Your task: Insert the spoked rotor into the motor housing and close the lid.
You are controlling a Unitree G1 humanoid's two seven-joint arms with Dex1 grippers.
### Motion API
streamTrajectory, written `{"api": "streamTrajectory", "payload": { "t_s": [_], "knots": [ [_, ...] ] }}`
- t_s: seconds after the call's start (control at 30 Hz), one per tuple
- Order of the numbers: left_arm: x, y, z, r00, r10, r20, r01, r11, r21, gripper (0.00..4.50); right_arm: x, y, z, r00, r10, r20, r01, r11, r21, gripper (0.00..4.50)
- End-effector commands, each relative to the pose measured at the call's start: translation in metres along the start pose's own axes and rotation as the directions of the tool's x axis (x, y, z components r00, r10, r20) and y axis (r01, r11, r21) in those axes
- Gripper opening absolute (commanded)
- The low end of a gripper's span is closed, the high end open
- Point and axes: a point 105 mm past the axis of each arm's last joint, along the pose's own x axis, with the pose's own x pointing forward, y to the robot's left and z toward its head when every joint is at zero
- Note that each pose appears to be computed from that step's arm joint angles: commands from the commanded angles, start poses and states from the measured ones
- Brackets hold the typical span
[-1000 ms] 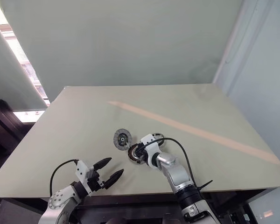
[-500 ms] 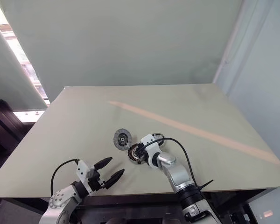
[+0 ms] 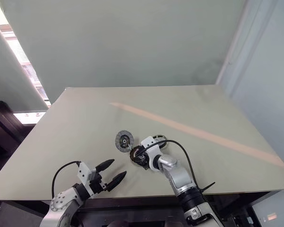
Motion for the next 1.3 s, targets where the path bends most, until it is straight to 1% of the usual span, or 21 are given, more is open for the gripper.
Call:
{"api": "streamTrajectory", "payload": {
  "t_s": [0.03, 0.33, 0.37, 0.43, 0.53, 0.7, 0.73, 0.87, 0.97, 1.03, 1.17, 1.23, 1.3],
  "knots": [
    [0.003, -0.002, 0.010, 0.999, -0.017, 0.032, 0.016, 0.999, 0.038, 4.50, -0.005, 0.003, 0.025, 0.997, 0.019, 0.081, -0.019, 1.000, -0.003, 3.96],
    [0.004, -0.003, 0.009, 0.999, -0.023, 0.031, 0.022, 0.999, 0.035, 4.50, -0.018, 0.003, 0.045, 0.988, 0.023, 0.154, -0.023, 1.000, 0.002, 3.96],
    [0.005, -0.003, 0.009, 0.999, -0.024, 0.032, 0.023, 0.999, 0.035, 4.50, -0.019, 0.003, 0.046, 0.987, 0.025, 0.157, -0.026, 1.000, 0.003, 3.60],
    [0.005, -0.003, 0.009, 0.999, -0.028, 0.032, 0.027, 0.999, 0.034, 4.50, -0.020, 0.002, 0.047, 0.986, 0.008, 0.168, -0.007, 1.000, -0.008, 3.09],
    [0.006, -0.004, 0.009, 0.999, -0.032, 0.032, 0.031, 0.999, 0.033, 4.50, -0.017, 0.001, 0.045, 0.987, 0.004, 0.160, 0.001, 1.000, -0.030, 1.96],
    [0.006, -0.003, 0.009, 0.999, -0.032, 0.037, 0.031, 0.999, 0.037, 4.50, -0.007, -0.004, 0.039, 0.988, -0.033, 0.152, 0.036, 0.999, -0.016, 0.14],
    [0.006, -0.003, 0.009, 0.999, -0.031, 0.037, 0.030, 0.999, 0.037, 4.50, -0.004, -0.004, 0.033, 0.991, -0.031, 0.133, 0.034, 0.999, -0.015, 0.02],
    [0.006, -0.002, 0.010, 0.999, -0.026, 0.042, 0.024, 0.999, 0.041, 4.50, 0.005, -0.004, 0.003, 0.999, -0.024, 0.040, 0.025, 1.000, -0.018, 0.02],
    [0.006, -0.002, 0.011, 0.999, -0.022, 0.045, 0.020, 0.999, 0.043, 4.50, 0.006, -0.006, -0.005, 0.999, -0.033, 0.025, 0.033, 0.999, -0.003, 0.02],
    [0.005, -0.002, 0.011, 0.999, -0.017, 0.046, 0.015, 0.999, 0.044, 4.50, 0.004, -0.009, 0.002, 0.997, -0.045, 0.061, 0.044, 0.999, 0.024, 0.02],
    [0.004, -0.002, 0.010, 0.999, -0.015, 0.044, 0.013, 0.999, 0.043, 4.50, -0.005, -0.014, 0.030, 0.985, -0.050, 0.164, 0.042, 0.998, 0.053, 0.02],
    [0.004, -0.002, 0.010, 0.999, -0.015, 0.043, 0.013, 0.999, 0.041, 4.50, -0.011, -0.014, 0.042, 0.979, -0.036, 0.199, 0.023, 0.998, 0.065, 0.40],
    [0.004, -0.003, 0.010, 0.999, -0.017, 0.043, 0.015, 0.999, 0.040, 4.50, -0.019, -0.017, 0.057, 0.966, -0.041, 0.255, 0.014, 0.994, 0.110, 0.97]
  ]
}}
